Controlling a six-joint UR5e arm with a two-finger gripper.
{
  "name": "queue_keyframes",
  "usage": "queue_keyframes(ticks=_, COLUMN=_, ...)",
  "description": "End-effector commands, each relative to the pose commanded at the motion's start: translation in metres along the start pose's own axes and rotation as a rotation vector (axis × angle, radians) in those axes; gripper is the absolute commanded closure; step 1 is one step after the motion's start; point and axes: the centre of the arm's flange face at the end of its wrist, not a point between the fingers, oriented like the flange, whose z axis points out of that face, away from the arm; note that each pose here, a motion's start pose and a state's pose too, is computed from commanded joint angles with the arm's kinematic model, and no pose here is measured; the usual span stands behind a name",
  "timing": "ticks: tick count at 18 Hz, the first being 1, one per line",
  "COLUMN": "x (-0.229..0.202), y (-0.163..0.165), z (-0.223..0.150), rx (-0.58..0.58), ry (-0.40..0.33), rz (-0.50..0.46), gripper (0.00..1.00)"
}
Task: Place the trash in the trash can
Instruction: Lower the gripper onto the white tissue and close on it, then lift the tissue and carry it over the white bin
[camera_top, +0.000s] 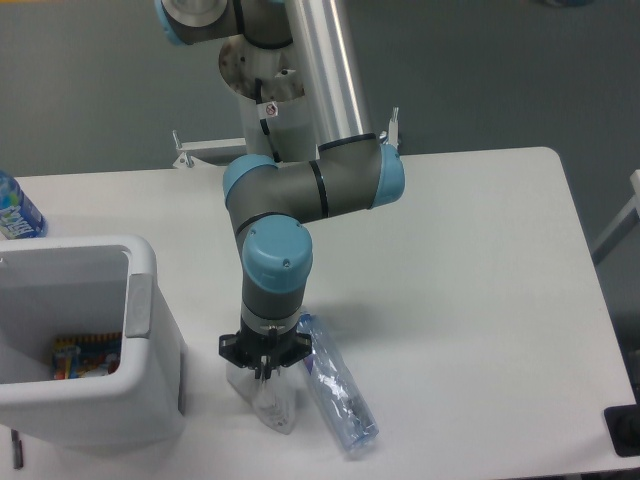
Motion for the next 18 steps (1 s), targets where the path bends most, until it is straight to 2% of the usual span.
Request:
queue_keyframes(ticks=4, x=-0.003, y=-0.015, z=-0.026, rx=0.067, ry=0.049, rz=-0.006, gripper=0.91)
queue_keyframes(ticks=7, x=-0.014, y=-0.022, z=-0.047, rx=0.107, ry=0.047, rz=-0.017, gripper=0.91)
queue_keyframes(ticks=9, x=-0.026, y=-0.033, z=-0.077, rx=0.166, ry=0.049, rz=-0.050, gripper=0.91)
queue_keyframes(ticks=12, x=-0.042, y=-0.060, z=-0.133, rx=0.290, ry=0.132, rz=-0.133, gripper=0.91)
queue_keyframes(ticks=14, x=-0.052, y=-0.071, z=-0.163, rx=0.349, ry=0.161, rz=-0.179, gripper=0.91)
queue_keyframes(ticks=18, x=-0.044, y=-0.075, z=-0.205, rx=0.415, ry=0.208, rz=-0.205, gripper=0.91)
